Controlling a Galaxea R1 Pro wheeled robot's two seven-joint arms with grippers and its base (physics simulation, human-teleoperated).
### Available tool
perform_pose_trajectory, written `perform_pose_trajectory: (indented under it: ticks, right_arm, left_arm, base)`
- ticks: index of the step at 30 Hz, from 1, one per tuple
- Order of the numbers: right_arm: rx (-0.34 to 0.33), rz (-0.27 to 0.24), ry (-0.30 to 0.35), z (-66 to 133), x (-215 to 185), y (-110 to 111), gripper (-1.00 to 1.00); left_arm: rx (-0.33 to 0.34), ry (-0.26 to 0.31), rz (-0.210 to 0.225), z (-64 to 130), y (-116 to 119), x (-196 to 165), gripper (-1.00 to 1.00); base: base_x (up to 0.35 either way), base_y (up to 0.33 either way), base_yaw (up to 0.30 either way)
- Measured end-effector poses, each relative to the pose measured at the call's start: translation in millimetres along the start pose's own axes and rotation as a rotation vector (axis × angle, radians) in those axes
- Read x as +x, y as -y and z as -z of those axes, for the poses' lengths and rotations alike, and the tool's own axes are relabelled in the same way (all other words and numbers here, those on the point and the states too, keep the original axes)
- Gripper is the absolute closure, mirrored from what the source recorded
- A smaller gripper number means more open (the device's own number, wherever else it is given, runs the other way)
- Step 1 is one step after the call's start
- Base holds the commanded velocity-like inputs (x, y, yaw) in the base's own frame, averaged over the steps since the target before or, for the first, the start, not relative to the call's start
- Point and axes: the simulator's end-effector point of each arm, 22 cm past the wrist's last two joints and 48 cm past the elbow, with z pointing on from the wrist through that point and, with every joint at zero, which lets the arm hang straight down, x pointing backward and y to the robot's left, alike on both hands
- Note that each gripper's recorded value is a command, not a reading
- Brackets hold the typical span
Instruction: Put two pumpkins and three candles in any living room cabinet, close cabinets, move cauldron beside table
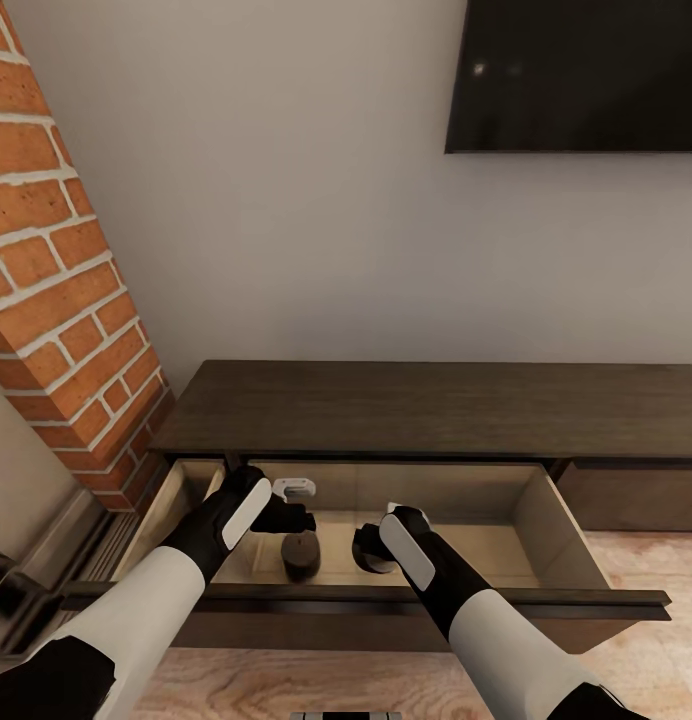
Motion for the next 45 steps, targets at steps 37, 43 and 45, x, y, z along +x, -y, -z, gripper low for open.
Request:
perform_pose_trajectory:
  ticks: [37,43,45]
  right_arm:
    - [0.001,-0.005,0.007,-0.8,-0.9,0.6,-1.00]
    - [0.006,-0.007,-0.010,-10.5,5.7,3.2,-1.00]
    - [0.009,-0.009,-0.016,-14.2,8.0,4.3,-1.00]
  left_arm:
    - [-0.001,-0.001,0.000,0.0,-0.2,0.2,-1.00]
    - [0.001,-0.022,0.005,-10.8,-2.0,6.3,-1.00]
    - [0.002,-0.030,0.006,-15.1,-2.7,8.7,-1.00]
  base:
    - [0.000,0.000,0.000]
    - [0.000,0.000,0.000]
    - [0.000,0.000,0.000]
